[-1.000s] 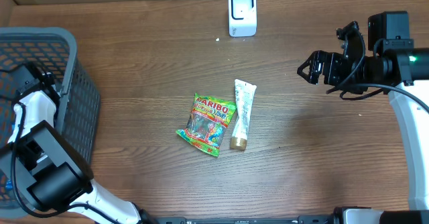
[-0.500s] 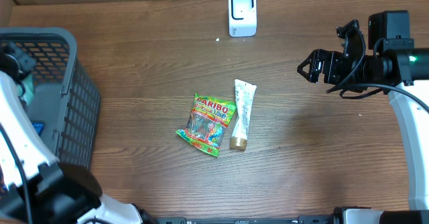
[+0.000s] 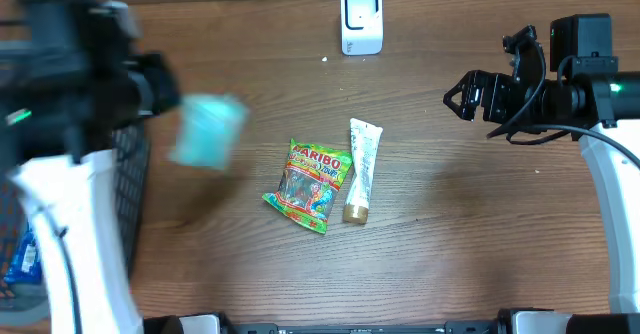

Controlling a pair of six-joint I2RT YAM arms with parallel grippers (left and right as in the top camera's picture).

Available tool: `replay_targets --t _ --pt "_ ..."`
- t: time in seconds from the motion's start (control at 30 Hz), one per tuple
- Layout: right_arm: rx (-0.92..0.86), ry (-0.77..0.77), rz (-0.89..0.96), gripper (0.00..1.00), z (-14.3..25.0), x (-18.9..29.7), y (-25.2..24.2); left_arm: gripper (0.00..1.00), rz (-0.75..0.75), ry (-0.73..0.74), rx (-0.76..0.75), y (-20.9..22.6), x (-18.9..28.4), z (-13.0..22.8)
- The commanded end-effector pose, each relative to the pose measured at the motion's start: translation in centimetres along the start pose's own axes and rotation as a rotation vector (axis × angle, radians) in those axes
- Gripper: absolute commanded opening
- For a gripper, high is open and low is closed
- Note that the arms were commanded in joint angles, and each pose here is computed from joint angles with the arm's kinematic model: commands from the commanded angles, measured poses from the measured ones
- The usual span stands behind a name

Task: Scan the item barcode
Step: 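Place the teal pack left of the Haribo bag and release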

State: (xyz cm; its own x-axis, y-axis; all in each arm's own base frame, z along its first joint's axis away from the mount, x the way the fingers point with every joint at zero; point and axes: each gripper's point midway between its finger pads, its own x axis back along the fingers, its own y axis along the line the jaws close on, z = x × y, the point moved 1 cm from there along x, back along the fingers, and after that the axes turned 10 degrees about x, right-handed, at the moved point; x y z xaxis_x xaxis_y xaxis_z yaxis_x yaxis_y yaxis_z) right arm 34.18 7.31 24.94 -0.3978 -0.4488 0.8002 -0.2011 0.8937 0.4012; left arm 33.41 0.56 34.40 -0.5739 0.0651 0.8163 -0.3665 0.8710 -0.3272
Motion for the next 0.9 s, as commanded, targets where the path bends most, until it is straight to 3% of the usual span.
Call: replay_targets --t 0.0,0.1,0.27,0.37,0.47,0.57,0.63,0.7,0.77,0.87 --pt "0.012 -0.012 -0.003 1.00 -0.3 0.6 0.5 0.04 -0.186 0.151 -0.145 0.1 -6.3 5.3" --pt "0.008 -0.005 -0.003 1.00 -0.1 0.6 0.5 0.04 -0.234 0.231 -0.145 0.2 -10.5 9.2" --pt "0.008 -0.003 -0.003 1.00 -0.1 0.6 0.5 0.04 -0.267 0.258 -0.020 1.2 -16.2 12.8" --pt "0.007 -0.002 -0.003 1.00 0.0 0.6 0.5 0.04 -0.234 0.257 0.008 0.8 -17.7 13.1" --pt "0.007 -0.002 -0.003 1.00 0.0 0.6 0.5 0.06 -0.139 0.238 -0.070 -1.4 -16.9 11.6" --pt "0.007 -0.002 -0.003 1.00 0.0 0.6 0.5 0.27 -0.059 0.156 -0.147 -4.4 -13.1 7.6" --pt "0.007 -0.002 -0.003 1.00 0.0 0.6 0.5 0.57 -0.004 0.049 -0.196 -6.3 -9.0 3.7" --pt "0.006 0.000 -0.003 1.00 0.0 0.6 0.5 0.75 -0.005 -0.029 -0.227 -6.6 -6.4 1.3" --pt "0.004 0.004 -0.003 1.00 0.1 0.6 0.5 0.85 -0.074 -0.129 -0.235 -5.3 -2.6 -1.4" --pt "0.004 0.005 -0.003 1.00 0.1 0.6 0.5 0.87 -0.228 -0.183 -0.155 -1.0 1.5 -3.1"
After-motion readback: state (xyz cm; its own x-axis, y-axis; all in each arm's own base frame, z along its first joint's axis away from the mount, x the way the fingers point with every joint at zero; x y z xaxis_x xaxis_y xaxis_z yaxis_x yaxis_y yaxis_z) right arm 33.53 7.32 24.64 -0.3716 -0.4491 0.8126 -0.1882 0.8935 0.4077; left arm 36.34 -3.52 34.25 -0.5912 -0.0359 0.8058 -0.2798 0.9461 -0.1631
